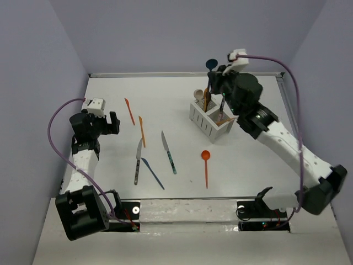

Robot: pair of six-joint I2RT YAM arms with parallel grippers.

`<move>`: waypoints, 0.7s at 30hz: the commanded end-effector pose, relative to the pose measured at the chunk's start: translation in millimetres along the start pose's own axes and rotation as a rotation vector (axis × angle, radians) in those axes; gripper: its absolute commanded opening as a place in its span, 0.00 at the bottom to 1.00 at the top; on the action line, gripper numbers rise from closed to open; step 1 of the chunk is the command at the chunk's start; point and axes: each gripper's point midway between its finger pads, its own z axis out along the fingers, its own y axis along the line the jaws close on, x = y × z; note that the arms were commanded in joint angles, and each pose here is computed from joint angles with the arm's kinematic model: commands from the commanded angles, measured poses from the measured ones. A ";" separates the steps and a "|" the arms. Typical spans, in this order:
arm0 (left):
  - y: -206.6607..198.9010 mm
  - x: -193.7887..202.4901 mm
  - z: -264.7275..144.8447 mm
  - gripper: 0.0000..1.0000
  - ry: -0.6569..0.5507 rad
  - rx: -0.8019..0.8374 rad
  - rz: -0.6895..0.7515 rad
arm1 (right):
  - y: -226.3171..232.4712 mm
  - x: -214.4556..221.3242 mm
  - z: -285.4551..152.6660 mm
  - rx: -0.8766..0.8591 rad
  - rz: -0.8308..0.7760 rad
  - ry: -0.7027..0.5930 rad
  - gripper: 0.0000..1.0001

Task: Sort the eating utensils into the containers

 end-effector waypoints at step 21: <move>-18.5 -10.7 -12.6 0.99 -0.158 0.065 0.075 | -63.6 178.9 114.0 0.208 -0.103 0.082 0.00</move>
